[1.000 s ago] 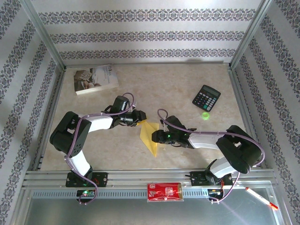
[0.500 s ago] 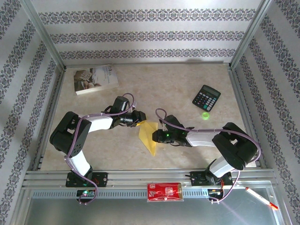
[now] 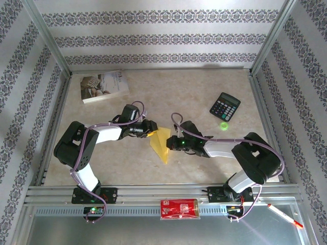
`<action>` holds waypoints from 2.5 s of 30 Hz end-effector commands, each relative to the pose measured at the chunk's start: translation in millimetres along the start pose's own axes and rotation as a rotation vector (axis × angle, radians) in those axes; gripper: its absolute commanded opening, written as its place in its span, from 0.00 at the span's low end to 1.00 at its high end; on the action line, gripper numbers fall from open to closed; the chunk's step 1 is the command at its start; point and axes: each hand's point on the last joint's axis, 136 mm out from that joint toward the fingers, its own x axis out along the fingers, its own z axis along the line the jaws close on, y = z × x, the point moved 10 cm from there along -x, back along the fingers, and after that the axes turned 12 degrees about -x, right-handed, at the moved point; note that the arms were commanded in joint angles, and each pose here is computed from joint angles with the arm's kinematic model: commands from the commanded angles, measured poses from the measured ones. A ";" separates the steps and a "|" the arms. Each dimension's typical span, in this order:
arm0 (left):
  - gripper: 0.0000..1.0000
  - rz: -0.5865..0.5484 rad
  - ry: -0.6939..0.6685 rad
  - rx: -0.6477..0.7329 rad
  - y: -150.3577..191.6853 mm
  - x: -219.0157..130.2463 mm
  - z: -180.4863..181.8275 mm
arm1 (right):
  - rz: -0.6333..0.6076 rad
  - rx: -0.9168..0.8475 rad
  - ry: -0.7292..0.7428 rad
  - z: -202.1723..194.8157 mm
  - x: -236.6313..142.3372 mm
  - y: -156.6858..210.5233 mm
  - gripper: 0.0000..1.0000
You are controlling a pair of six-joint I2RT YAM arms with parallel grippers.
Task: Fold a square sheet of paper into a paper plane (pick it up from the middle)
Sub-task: Turn over the paper at the center of the table, then fold the wing for the fifth time at the center of the table.
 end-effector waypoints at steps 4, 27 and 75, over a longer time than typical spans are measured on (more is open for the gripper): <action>0.31 -0.050 0.011 0.020 -2.7 -25.3 -8.5 | -0.003 -0.083 0.215 -11.8 -49.4 -5.6 0.00; 0.32 -0.306 -0.100 -0.054 -32.0 -92.3 10.0 | 0.285 -0.676 1.088 54.2 -57.8 -21.8 0.00; 0.26 0.148 -0.009 0.041 54.2 17.5 -13.7 | 0.088 -0.047 0.153 16.9 8.0 19.6 0.03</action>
